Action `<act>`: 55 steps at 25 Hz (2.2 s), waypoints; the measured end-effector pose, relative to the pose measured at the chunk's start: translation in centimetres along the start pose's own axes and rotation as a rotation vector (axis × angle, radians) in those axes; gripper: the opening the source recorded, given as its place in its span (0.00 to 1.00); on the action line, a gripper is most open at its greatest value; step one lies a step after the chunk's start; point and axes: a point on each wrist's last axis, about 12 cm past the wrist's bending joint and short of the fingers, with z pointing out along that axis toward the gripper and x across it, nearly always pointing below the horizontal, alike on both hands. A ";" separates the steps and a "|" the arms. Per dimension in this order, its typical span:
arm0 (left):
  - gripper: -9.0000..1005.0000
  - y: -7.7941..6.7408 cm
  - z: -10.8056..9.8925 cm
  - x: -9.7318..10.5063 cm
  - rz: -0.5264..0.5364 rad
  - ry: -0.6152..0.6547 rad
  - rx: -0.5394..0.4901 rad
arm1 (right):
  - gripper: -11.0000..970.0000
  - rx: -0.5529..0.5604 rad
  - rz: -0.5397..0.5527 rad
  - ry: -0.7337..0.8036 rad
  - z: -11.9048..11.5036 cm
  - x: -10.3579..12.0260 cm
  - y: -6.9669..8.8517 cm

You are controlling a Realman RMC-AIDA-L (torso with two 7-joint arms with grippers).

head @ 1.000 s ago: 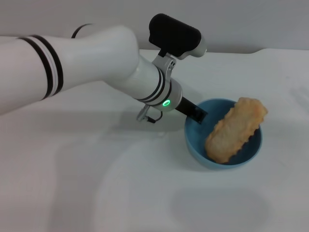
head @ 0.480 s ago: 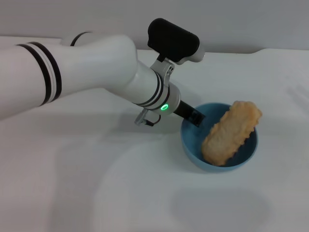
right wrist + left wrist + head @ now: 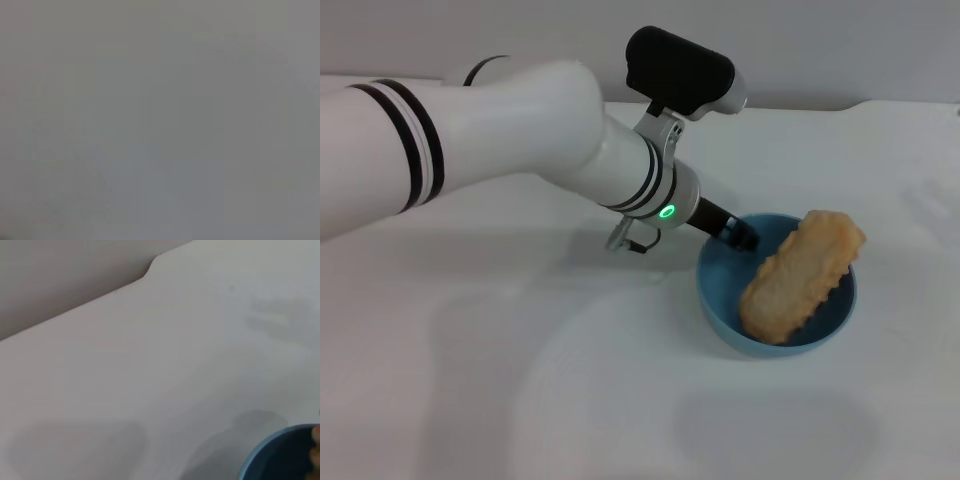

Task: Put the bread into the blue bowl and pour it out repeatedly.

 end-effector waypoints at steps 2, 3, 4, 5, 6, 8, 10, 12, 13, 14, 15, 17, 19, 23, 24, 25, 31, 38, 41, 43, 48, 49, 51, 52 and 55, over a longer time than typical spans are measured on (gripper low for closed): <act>0.47 -0.2 -0.2 -0.2 0.008 -0.016 0.008 | 0.59 -0.001 -0.015 0.016 0.3 0.2 0.0; 0.48 -0.2 -0.2 -0.2 0.008 -0.016 0.008 | 0.59 0.002 -0.019 0.021 0.3 0.3 0.0; 0.50 -0.2 -0.3 -0.4 0.010 -0.030 0.009 | 0.59 0.009 -0.025 0.021 0.3 0.3 -0.1; 0.52 -0.1 -0.4 -0.6 0.010 -0.046 0.007 | 0.60 0.015 -0.041 0.019 0.3 0.4 -0.2; 0.54 0.3 -0.9 -1.5 0.003 -0.107 -0.004 | 0.60 0.022 -0.061 0.015 0.1 0.4 -0.2; 0.58 0.7 -1.3 -1.9 0.001 -0.147 -0.017 | 0.60 0.037 -0.103 0.004 0.0 0.6 -0.4; 0.62 1.2 -2.0 -2.5 -0.001 -0.223 -0.040 | 0.60 0.059 -0.133 0.002 0.0 1.0 -0.6; 0.65 1.7 -2.6 -2.7 0.000 -0.317 -0.072 | 0.61 0.082 -0.158 0.006 0.1 1.4 -0.9; 0.67 2.0 -2.8 -2.7 -0.007 -0.365 -0.088 | 0.61 0.097 -0.173 0.005 0.1 1.6 -1.0; 0.69 2.3 -3.1 -2.6 -0.016 -0.403 -0.104 | 0.61 0.112 -0.184 0.002 0.2 1.8 -1.2; 0.72 2.7 -3.3 -2.3 -0.030 -0.444 -0.126 | 0.61 0.133 -0.196 -0.004 0.3 2.0 -1.4; 0.79 3.3 -3.5 -1.9 -0.053 -0.495 -0.160 | 0.61 0.175 -0.228 -0.021 0.6 2.5 -1.8; 0.85 3.9 -3.5 -1.4 -0.068 -0.527 -0.193 | 0.62 0.198 -0.257 -0.033 1.0 3.1 -2.0; 0.85 4.3 -3.2 -0.2 -0.042 -0.596 -0.265 | 0.64 0.229 -0.296 -0.086 1.2 3.5 -2.1; 0.85 4.3 -3.1 0.2 -0.028 -0.614 -0.284 | 0.66 0.234 -0.300 -0.100 1.2 3.6 -2.1; 0.85 4.4 -3.0 0.4 -0.021 -0.627 -0.296 | 0.68 0.238 -0.299 -0.113 1.2 3.8 -2.1; 0.86 4.6 -2.8 3.0 -0.023 -0.722 -0.365 | 0.71 0.380 -0.363 -0.241 0.7 5.4 -2.4; 0.86 4.5 -2.6 5.1 -0.046 -0.774 -0.378 | 0.71 0.577 -0.412 -0.326 0.3 7.0 -2.7; 0.86 4.1 -2.8 6.1 -0.038 -0.820 -0.378 | 0.71 0.621 -0.363 -0.363 -0.1 7.1 -2.9; 0.86 4.0 -2.8 6.3 -0.038 -0.822 -0.380 | 0.71 0.632 -0.349 -0.377 -0.4 7.2 -2.9; 0.86 4.2 -2.7 7.0 -0.042 -0.810 -0.387 | 0.71 0.647 -0.311 -0.400 -0.7 7.7 -2.8; 0.86 4.2 -2.7 7.2 -0.042 -0.807 -0.389 | 0.71 0.649 -0.307 -0.401 -0.7 7.8 -2.8; 0.86 4.3 -2.7 7.3 -0.044 -0.804 -0.391 | 0.71 0.649 -0.306 -0.401 -0.7 7.8 -2.7; 0.86 4.3 -2.7 7.4 -0.045 -0.802 -0.392 | 0.71 0.649 -0.306 -0.401 -0.7 7.8 -2.7; 0.86 4.2 -2.6 7.6 -0.042 -0.797 -0.389 | 0.71 0.651 -0.305 -0.401 -0.7 7.8 -2.7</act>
